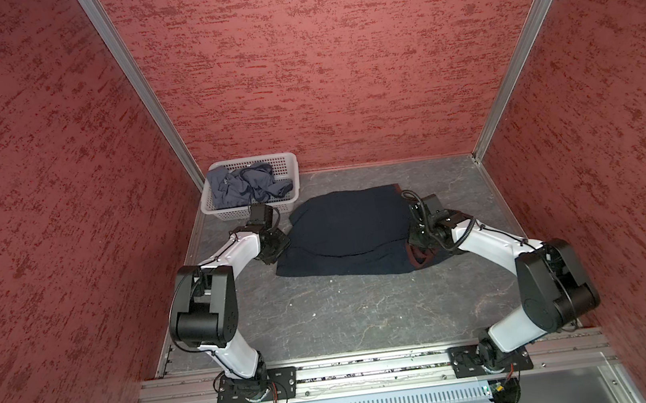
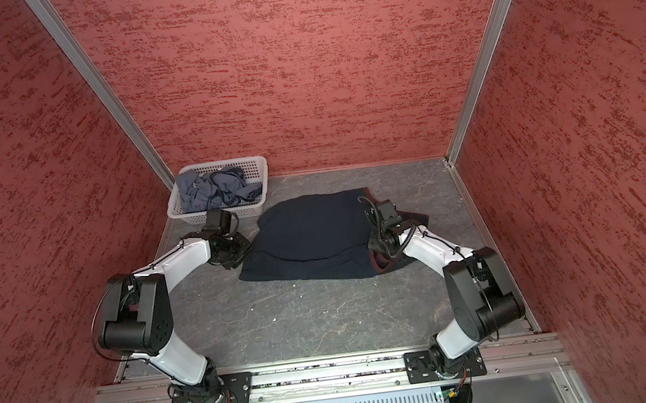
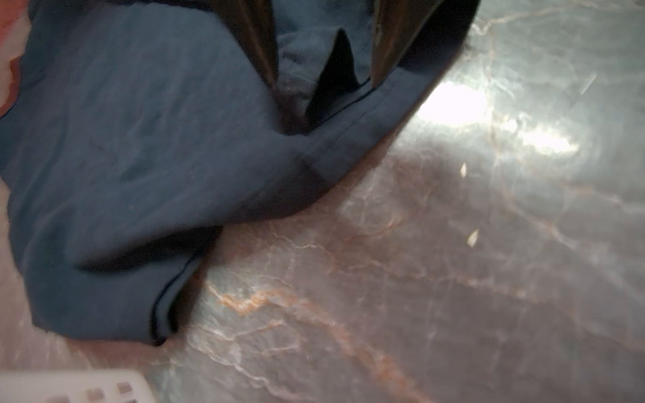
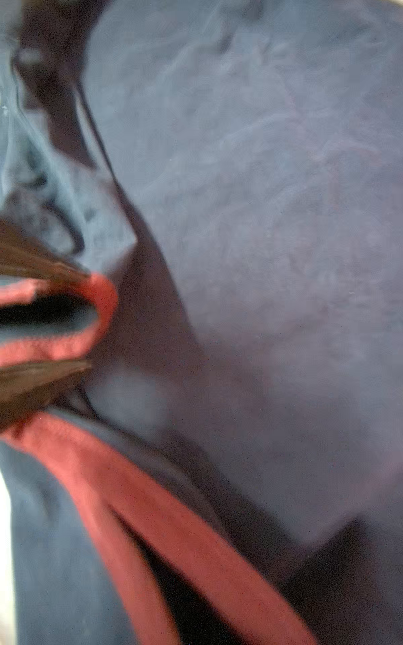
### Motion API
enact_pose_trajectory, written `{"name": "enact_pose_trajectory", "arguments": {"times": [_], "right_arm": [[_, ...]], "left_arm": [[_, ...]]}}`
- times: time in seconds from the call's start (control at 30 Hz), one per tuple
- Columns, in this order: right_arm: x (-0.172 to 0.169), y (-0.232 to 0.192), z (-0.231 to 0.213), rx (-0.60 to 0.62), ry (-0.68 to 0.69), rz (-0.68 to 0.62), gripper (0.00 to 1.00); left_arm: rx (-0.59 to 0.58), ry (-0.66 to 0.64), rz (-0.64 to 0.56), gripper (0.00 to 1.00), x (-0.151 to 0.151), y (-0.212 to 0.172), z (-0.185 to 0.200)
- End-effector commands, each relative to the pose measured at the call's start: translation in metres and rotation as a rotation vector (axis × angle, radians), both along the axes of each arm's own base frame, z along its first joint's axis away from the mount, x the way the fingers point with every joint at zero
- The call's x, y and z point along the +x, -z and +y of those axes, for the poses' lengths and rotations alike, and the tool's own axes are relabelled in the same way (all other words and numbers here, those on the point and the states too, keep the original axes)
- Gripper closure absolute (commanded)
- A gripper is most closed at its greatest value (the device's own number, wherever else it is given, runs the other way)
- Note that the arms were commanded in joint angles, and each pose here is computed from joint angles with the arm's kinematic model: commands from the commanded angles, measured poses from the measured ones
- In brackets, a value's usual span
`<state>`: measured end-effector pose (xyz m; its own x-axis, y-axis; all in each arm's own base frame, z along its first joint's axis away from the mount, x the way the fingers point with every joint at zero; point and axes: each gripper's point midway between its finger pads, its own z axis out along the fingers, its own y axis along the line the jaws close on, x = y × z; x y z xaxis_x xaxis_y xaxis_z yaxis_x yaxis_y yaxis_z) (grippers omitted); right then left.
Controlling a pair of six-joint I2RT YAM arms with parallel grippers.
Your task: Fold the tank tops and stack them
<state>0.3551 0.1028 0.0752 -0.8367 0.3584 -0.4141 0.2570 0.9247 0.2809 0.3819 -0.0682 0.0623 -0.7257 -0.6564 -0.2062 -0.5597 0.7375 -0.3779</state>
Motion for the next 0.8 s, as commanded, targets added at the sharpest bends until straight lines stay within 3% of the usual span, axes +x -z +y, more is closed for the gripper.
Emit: {"name": "enact_pose_trajectory", "arguments": {"times": [0.0, 0.13, 0.33, 0.57, 0.77], "right_arm": [[0.010, -0.033, -0.032, -0.080, 0.075, -0.094, 0.45], [0.005, -0.049, -0.074, -0.141, 0.168, -0.127, 0.40], [0.010, -0.054, -0.122, -0.184, 0.290, -0.124, 0.38], [0.036, -0.034, -0.138, -0.189, 0.330, -0.072, 0.36], [0.050, -0.016, -0.132, -0.163, 0.295, -0.026, 0.42]], "left_arm": [[0.037, 0.039, -0.068, 0.37, 0.010, -0.025, 0.003], [0.110, 0.042, -0.137, 0.32, 0.002, -0.050, 0.010], [0.136, 0.147, -0.168, 0.31, -0.011, -0.058, -0.017], [0.068, 0.316, -0.124, 0.33, -0.012, -0.029, -0.064], [0.027, 0.299, -0.034, 0.35, -0.013, 0.009, -0.060]]}}
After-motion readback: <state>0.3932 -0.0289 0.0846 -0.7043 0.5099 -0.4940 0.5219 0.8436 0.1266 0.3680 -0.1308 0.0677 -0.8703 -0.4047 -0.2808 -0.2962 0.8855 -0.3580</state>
